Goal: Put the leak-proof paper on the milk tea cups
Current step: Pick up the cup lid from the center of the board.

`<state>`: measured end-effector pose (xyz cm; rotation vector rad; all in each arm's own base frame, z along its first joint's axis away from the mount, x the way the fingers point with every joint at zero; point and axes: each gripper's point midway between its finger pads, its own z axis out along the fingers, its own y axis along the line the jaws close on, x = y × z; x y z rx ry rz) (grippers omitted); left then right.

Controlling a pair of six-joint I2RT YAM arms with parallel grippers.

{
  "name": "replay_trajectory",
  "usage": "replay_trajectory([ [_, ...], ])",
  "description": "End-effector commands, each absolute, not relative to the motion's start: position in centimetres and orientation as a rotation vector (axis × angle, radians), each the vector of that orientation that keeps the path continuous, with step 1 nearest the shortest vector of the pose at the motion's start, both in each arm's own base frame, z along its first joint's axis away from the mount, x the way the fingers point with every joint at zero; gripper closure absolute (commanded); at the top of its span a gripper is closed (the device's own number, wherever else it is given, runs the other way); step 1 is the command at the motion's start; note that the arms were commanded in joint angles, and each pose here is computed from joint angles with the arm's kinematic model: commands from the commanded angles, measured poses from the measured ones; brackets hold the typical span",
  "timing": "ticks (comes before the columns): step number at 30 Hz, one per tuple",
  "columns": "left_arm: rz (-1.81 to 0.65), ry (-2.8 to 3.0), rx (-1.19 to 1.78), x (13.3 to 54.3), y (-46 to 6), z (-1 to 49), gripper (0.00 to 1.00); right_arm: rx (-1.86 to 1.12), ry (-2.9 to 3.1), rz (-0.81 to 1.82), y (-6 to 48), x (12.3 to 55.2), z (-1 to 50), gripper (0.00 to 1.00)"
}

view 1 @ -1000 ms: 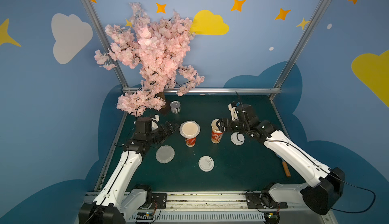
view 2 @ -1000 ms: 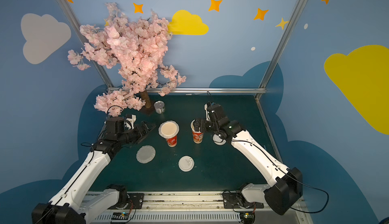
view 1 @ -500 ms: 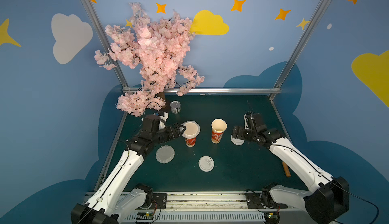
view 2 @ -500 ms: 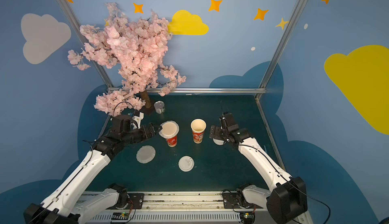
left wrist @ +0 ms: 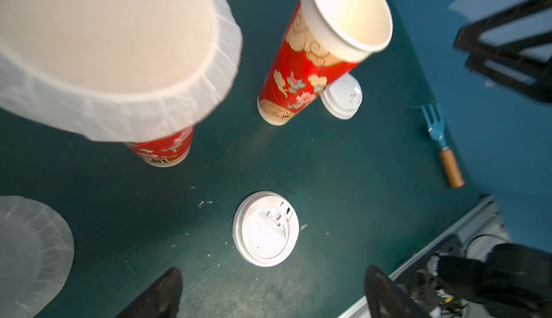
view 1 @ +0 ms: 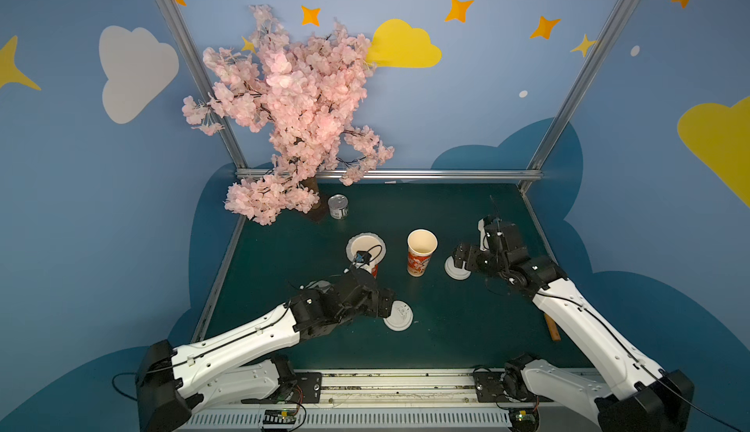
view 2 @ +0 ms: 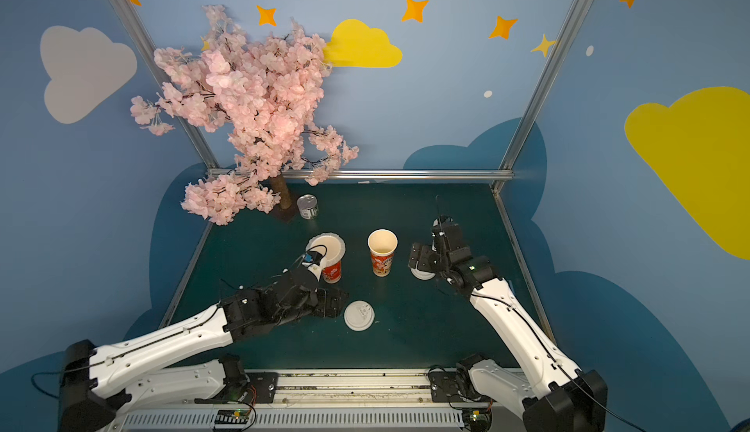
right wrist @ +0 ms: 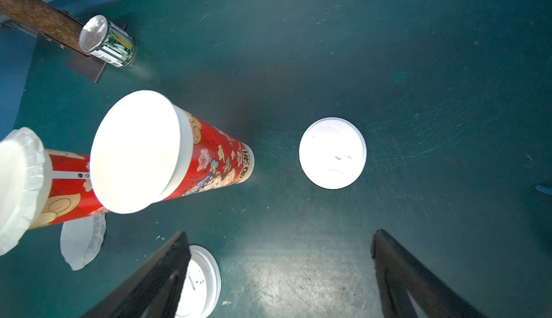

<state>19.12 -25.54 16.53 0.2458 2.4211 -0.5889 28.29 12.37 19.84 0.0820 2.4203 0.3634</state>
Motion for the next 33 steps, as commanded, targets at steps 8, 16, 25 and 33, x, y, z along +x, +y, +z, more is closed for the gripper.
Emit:
replay_trajectory([
  [8, -0.369, 2.472, 0.292, 18.0, -29.8, 10.9, 0.00, 0.043, 2.423, 0.399, 11.6, 25.4, 20.3, 0.05],
  [16, -0.183, 2.602, 0.327, 17.8, -30.3, 6.0, 0.06, 0.049, 2.417, 0.423, 11.3, 24.1, 20.2, 0.06],
  [25, -0.131, 2.626, 0.365, 18.6, -30.5, 4.2, 0.10, 0.058, 2.425, 0.451, 11.5, 23.8, 19.9, 0.06],
  [33, -0.173, 2.636, 0.418, 19.0, -31.6, 3.5, 0.13, 0.062, 2.434, 0.461, 11.8, 24.0, 19.5, 0.06],
])
